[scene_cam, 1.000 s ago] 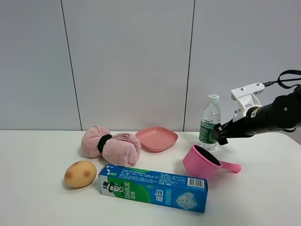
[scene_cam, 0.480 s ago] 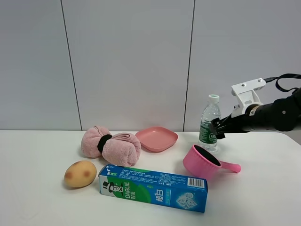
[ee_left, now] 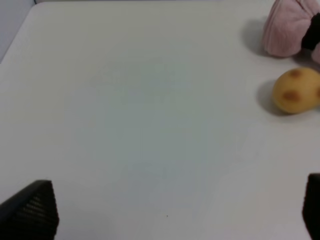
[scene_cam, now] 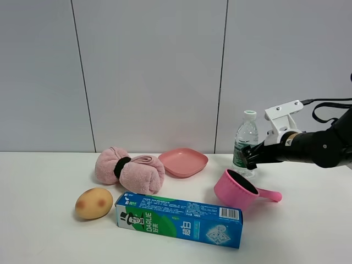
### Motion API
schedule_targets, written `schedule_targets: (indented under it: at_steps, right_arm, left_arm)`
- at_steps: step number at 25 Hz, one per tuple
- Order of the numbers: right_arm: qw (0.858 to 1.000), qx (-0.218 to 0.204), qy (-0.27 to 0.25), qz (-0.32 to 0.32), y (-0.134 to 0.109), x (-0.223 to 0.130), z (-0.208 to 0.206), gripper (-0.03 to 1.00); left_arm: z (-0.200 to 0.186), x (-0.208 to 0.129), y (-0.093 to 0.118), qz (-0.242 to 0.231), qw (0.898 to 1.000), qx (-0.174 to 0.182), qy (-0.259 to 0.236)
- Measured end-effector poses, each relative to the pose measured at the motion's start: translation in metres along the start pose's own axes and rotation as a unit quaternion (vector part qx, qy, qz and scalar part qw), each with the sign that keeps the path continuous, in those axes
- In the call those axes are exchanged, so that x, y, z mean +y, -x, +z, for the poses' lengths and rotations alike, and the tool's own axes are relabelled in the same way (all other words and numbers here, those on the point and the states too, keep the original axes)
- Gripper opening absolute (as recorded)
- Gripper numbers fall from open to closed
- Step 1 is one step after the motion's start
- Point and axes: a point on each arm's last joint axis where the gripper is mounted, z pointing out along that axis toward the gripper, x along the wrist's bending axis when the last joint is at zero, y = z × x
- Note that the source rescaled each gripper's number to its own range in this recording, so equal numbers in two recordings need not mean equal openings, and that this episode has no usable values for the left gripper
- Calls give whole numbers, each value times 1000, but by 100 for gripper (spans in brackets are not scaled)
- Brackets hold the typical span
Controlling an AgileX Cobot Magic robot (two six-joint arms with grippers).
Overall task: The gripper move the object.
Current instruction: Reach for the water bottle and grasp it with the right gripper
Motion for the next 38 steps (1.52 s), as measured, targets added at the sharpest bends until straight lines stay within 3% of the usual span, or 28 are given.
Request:
schedule_targets:
  at_steps: [21,38]
  right_arm:
    - [999,0,43,-2,-9,-23,14,100]
    - [996,-9,83,2,-5,-10,37,100]
  left_arm:
    - [0,0,0,0,1000,0,0]
    - [0,0,0,0,1000,0,0]
